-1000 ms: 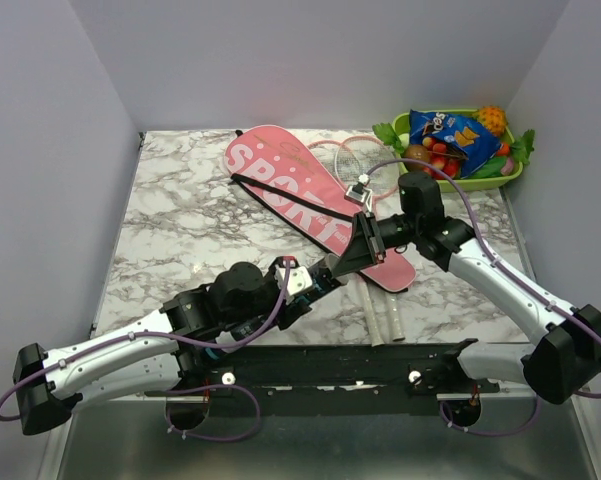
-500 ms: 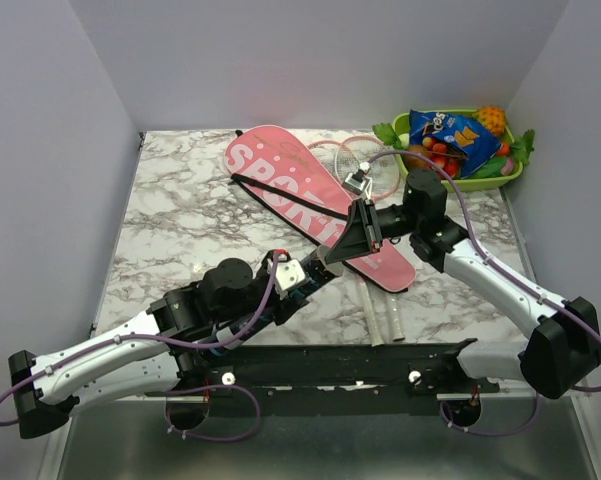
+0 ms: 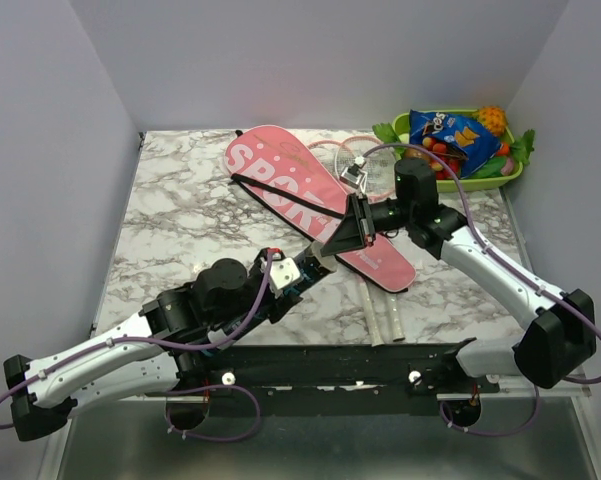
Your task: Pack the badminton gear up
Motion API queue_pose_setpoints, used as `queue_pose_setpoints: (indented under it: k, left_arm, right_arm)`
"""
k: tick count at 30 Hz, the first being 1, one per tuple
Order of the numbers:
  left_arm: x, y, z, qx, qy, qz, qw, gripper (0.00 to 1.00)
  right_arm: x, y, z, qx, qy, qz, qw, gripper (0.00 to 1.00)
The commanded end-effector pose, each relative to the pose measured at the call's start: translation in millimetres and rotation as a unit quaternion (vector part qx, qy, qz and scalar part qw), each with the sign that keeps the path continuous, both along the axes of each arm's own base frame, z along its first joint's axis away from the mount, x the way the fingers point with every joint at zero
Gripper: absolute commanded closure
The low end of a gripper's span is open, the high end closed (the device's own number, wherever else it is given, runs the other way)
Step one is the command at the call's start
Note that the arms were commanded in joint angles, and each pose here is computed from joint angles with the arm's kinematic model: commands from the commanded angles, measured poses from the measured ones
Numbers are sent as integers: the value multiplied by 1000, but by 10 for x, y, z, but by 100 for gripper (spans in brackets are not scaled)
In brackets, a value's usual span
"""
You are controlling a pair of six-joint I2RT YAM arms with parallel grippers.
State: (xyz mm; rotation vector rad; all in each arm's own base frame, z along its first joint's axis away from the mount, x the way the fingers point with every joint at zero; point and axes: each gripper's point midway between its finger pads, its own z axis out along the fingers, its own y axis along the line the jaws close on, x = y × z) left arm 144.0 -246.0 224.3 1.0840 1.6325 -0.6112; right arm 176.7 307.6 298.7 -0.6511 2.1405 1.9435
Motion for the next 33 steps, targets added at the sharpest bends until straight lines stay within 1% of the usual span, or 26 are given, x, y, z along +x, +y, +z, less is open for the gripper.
queue_pose_setpoints:
  k: [1, 2, 4, 5, 8, 10, 11, 13, 14, 15, 16, 17, 18, 19, 20, 23, 24, 25, 26, 27, 28, 30, 31, 33]
  left_arm:
    - [142, -106, 1278, -158, -119, 11, 980, 100]
    - [151, -102, 1302, -155, -125, 11, 980, 100]
    - [170, -125, 1300, -148, -128, 11, 981, 100]
    - [186, -128, 1327, -148, -131, 14, 980, 100]
    - [246, -152, 1308, -128, -136, 20, 982, 100]
    - [303, -168, 1247, -105, -144, 25, 984, 100]
    - [333, -159, 1202, -88, -146, 29, 985, 100]
    - [433, -129, 1107, -53, -159, 45, 985, 100]
    - [461, -113, 1068, -41, -161, 49, 985, 100]
    - [510, -90, 1052, -34, -165, 58, 984, 100]
    - [553, -91, 1009, -22, -167, 61, 984, 100]
    - [643, -29, 969, -11, -165, 76, 983, 100]
    - [715, 9, 919, 1, -163, 85, 983, 100]
    - [793, 16, 813, 17, -153, 88, 984, 100]
    - [983, 178, 753, 29, -142, 119, 982, 100]
    - [1275, 323, 608, 37, -111, 142, 983, 100]
    - [1466, 518, 586, 43, -104, 177, 978, 100]
    - [1601, 563, 453, 60, -89, 185, 977, 100]
    - [1691, 594, 475, 62, -83, 188, 977, 100]
    - [1868, 805, 430, 66, -69, 223, 970, 100]
    - [1998, 838, 304, 71, -46, 230, 969, 100]
    - [2177, 938, 309, 54, -20, 249, 967, 100]
    - [2325, 1067, 159, 65, 1, 268, 961, 100]
    - [2496, 1240, 108, 78, 17, 299, 951, 100]
  right_arm:
    - [-166, 22, -520, -85, 29, 10, 996, 78]
    - [-211, 30, -534, -89, 32, 18, 995, 82]
    - [-272, 29, -504, -80, 28, 36, 996, 87]
    - [-291, 25, -475, -74, 26, 43, 996, 91]
    - [-297, 20, -292, -56, -1, 46, 997, 97]
    - [-190, 35, -121, -56, -29, 14, 998, 98]
    - [-119, 19, -52, -58, -36, -5, 998, 99]
    - [127, -15, -8, -84, -49, -76, 992, 99]
    - [220, -85, 127, -96, -61, -110, 987, 99]
    - [472, -174, 62, -141, -80, -184, 969, 99]
    - [596, -272, 70, -171, -100, -222, 955, 99]
    - [667, -399, 83, -208, -99, -257, 939, 99]
    - [851, -573, 51, -243, -111, -314, 911, 100]
    - [904, -661, 43, -253, -106, -335, 901, 99]
    - [1000, -801, 48, -255, -98, -360, 892, 99]
    - [1080, -1011, 21, -244, -76, -392, 884, 99]
    - [1081, -1037, -11, -244, -72, -391, 884, 100]
    - [1063, -1046, -86, -250, -69, -386, 885, 100]
    - [1063, -1052, -125, -253, -67, -383, 886, 100]
    - [1038, -1031, -171, -253, -61, -375, 890, 100]
    - [1001, -1021, -300, -260, -47, -366, 892, 100]
    - [957, -956, -388, -251, -34, -349, 902, 100]
    - [932, -932, -425, -248, -28, -341, 906, 99]
    - [878, -896, -568, -246, -16, -325, 913, 100]
